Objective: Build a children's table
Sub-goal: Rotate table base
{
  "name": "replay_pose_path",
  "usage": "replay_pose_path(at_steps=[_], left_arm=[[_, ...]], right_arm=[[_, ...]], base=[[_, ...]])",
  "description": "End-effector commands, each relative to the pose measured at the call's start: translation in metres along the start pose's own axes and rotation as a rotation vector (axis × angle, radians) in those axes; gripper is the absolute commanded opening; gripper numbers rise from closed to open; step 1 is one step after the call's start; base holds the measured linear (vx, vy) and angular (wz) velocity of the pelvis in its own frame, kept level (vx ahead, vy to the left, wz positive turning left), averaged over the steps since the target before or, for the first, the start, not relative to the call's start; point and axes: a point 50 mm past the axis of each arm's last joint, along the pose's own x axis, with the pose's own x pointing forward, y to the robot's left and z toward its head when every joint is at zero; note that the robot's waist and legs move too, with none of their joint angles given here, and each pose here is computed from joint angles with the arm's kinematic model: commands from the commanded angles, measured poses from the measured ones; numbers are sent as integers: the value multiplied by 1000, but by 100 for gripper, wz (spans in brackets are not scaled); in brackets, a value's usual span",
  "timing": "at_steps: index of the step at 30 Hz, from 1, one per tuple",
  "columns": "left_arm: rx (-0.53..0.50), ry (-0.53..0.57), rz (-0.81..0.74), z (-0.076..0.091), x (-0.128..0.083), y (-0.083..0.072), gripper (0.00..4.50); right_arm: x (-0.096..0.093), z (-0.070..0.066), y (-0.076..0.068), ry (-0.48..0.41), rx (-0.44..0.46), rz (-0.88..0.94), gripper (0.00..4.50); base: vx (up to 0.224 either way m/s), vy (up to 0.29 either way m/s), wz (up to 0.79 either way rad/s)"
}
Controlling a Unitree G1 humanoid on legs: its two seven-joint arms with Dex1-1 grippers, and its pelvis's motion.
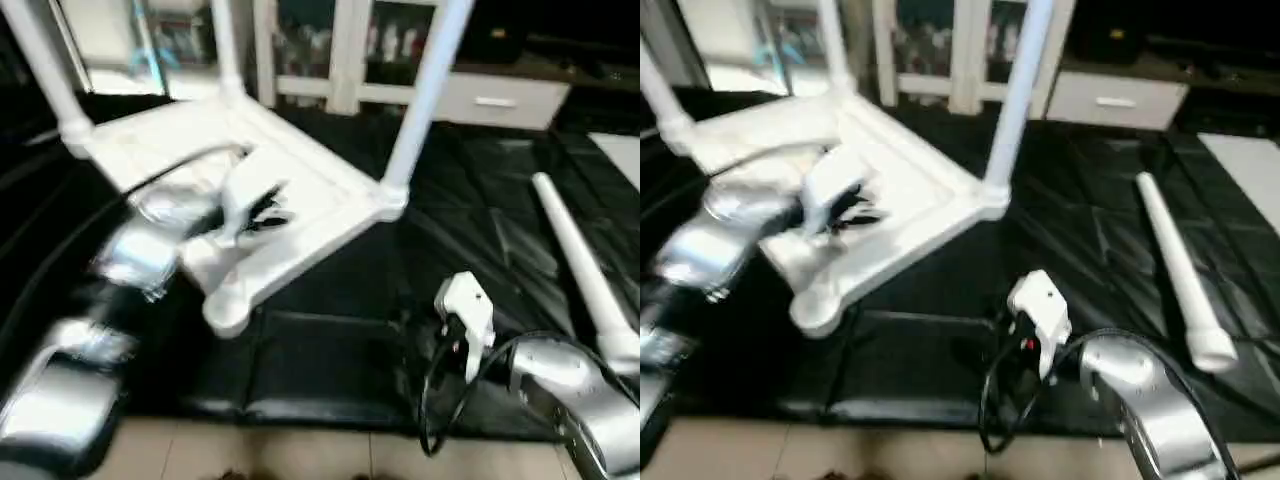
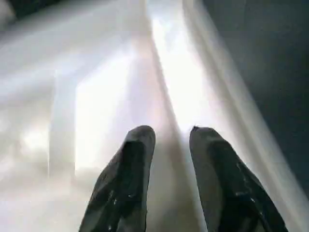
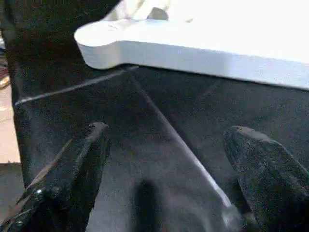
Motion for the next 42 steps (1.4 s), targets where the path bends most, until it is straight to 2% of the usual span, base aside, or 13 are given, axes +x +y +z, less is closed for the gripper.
replay_pose_path(at_steps=[1, 5, 8, 16, 19, 21, 23, 27, 31, 34, 38, 41, 42], left_arm=[[30, 43, 18, -1, -8, 8, 154], [51, 150, 69, -13, -21, 16, 154], [73, 196, 68, -19, -19, 16, 154], [97, 236, -51, -20, 8, -6, 154], [92, 176, -126, -10, 19, -18, 154], [65, 81, -187, 7, 29, -29, 154], [61, 60, -199, 11, 32, -32, 154], [25, -68, -233, 38, 50, -49, 154], [-7, -145, -206, 54, 68, -60, 154], [-22, -205, -108, 65, 77, -59, 154], [36, -322, -98, 79, 70, -53, 154], [74, -324, -151, 75, 62, -47, 154], [92, -296, -195, 69, 57, -44, 185]], right_arm=[[0, 5, 0, -9, -20, 1, 404], [2, 6, 1, -9, -28, 11, 404], [3, 7, 1, -11, -31, 15, 404], [3, 9, 0, -12, -47, 15, 404], [3, 10, 0, -15, -50, 8, 404], [3, 11, 0, -19, -52, 3, 404], [3, 11, 0, -19, -53, 3, 404], [4, 12, 0, -21, -54, 2, 404], [5, 13, 0, -25, -54, 2, 404], [6, 13, 0, -28, -57, -1, 404], [4, 13, -2, -28, -60, -11, 404], [1, 12, -3, -25, -59, -14, 404], [0, 11, -3, -23, -58, -15, 404]], base=[[0, 0, 0], [0, 0, 0], [0, 0, 0], [0, 0, 0], [0, 0, 0], [0, 0, 0], [0, 0, 0], [0, 0, 0], [0, 0, 0], [0, 0, 0], [0, 0, 0], [0, 0, 0], [0, 0, 0]])
